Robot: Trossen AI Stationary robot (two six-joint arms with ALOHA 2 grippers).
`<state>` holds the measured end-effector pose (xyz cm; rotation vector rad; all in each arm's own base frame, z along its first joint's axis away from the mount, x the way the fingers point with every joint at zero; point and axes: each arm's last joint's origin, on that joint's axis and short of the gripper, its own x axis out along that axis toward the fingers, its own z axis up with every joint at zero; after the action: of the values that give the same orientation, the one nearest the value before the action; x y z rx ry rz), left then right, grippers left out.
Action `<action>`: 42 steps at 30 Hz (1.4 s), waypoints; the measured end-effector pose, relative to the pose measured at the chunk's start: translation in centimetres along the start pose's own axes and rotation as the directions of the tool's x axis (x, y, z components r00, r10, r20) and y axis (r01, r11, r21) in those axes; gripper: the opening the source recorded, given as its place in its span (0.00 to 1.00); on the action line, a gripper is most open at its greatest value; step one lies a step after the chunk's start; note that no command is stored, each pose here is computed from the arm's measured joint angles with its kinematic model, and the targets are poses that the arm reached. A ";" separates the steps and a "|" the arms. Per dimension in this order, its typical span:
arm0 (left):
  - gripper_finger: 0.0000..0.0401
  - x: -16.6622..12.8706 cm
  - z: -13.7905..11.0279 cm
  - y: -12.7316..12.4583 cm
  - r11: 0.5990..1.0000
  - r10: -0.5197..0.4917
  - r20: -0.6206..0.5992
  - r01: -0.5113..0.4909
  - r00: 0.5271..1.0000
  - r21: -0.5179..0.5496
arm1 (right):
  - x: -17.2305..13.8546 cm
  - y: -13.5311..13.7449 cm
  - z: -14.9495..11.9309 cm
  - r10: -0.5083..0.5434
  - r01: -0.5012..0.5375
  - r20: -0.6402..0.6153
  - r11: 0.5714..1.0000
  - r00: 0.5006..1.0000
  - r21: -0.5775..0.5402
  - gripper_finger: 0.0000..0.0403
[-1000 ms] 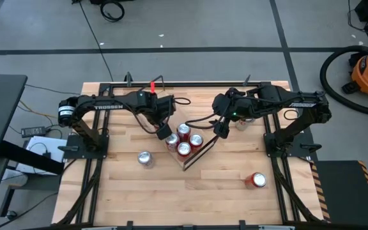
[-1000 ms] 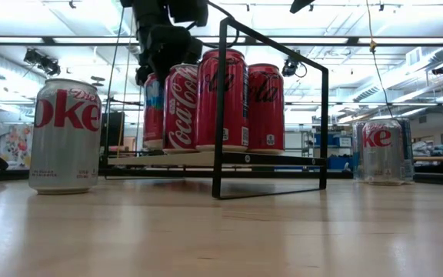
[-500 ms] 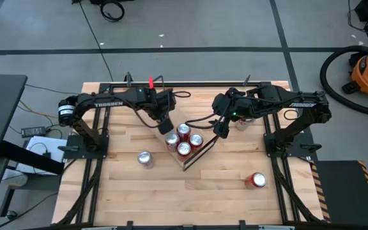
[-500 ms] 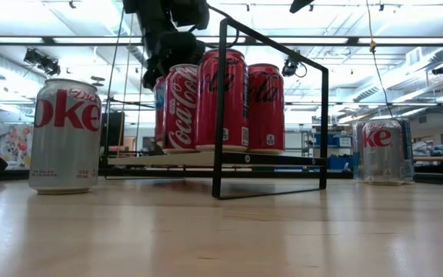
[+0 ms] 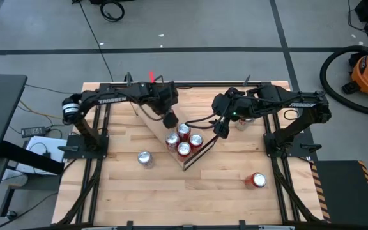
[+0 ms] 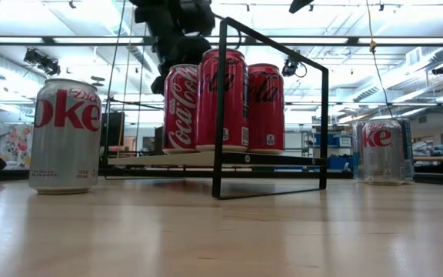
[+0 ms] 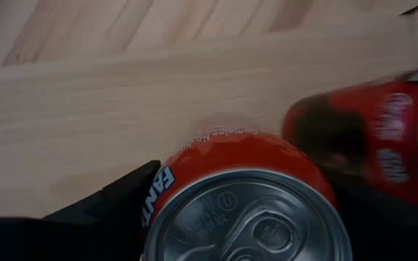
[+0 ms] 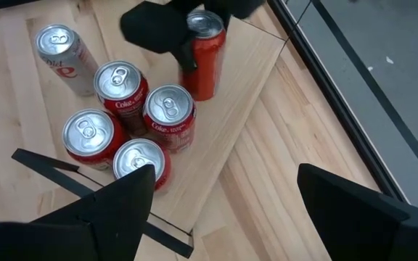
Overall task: Place canned beverage on shelf
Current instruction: Put the left orange soda can on the shelf
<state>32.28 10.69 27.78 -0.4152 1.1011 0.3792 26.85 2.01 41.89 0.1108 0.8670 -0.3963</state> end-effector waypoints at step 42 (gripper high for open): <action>0.81 4.1 4.8 -0.6 0.995 0.037 -0.166 -0.020 0.985 0.102 | 0.1 -0.3 0.1 0.010 -0.010 -0.008 1.000 1.000 -0.007 0.86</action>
<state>37.92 12.96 25.96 -0.3472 1.2858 0.3166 26.87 1.72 41.87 0.1103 0.8749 -0.3834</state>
